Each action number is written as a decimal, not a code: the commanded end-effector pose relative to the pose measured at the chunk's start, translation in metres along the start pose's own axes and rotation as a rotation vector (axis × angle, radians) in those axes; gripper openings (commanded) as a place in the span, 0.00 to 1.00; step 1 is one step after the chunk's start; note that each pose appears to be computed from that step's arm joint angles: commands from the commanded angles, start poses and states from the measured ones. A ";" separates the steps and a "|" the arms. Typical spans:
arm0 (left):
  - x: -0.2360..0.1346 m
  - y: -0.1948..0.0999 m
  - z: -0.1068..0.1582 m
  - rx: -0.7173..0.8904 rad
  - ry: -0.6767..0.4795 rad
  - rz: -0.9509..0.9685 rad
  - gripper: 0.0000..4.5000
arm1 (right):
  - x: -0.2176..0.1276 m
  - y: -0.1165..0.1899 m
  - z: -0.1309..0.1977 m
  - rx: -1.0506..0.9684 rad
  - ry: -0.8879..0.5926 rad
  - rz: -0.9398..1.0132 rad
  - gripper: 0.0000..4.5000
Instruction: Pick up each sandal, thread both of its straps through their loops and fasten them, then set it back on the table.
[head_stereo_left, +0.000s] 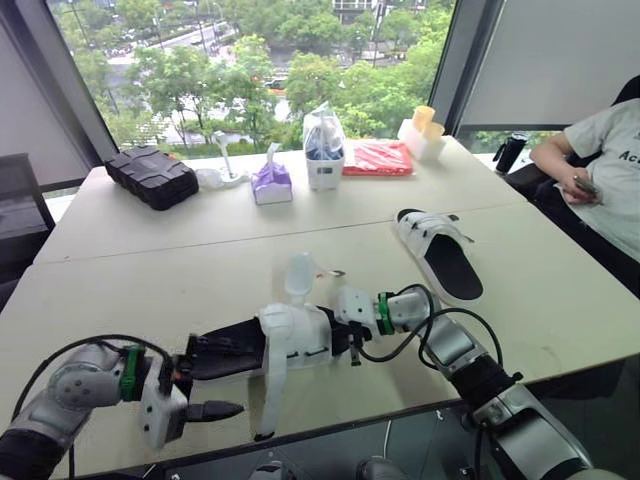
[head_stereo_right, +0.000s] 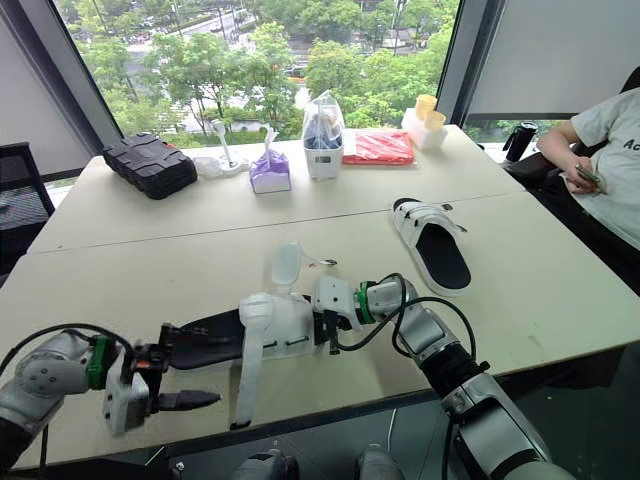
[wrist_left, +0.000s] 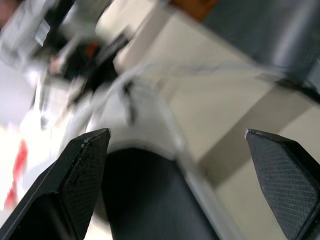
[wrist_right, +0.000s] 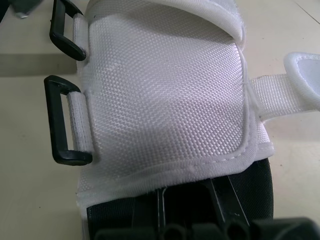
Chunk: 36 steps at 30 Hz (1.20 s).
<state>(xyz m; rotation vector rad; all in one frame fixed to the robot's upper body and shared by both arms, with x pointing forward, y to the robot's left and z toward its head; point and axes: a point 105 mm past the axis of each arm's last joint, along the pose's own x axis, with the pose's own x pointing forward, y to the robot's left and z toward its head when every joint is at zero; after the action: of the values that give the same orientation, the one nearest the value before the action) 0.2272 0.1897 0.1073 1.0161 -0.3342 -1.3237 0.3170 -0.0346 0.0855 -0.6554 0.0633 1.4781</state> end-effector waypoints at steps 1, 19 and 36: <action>-0.021 0.032 -0.016 -0.366 0.104 0.213 0.99 | -0.004 0.006 -0.032 0.073 0.120 0.011 0.00; -0.006 0.064 0.014 -1.465 -0.177 0.229 0.99 | -0.003 0.007 -0.034 0.071 0.120 0.024 0.00; 0.031 0.001 0.040 -1.509 -0.122 -0.149 0.99 | -0.003 0.006 -0.032 0.072 0.119 0.024 0.00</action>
<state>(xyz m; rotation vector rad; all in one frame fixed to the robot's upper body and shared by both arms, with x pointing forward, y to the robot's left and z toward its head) 0.2106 0.1496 0.1197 -0.3770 0.6508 -1.2776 0.3182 -0.0333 0.0838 -0.6602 0.0669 1.4984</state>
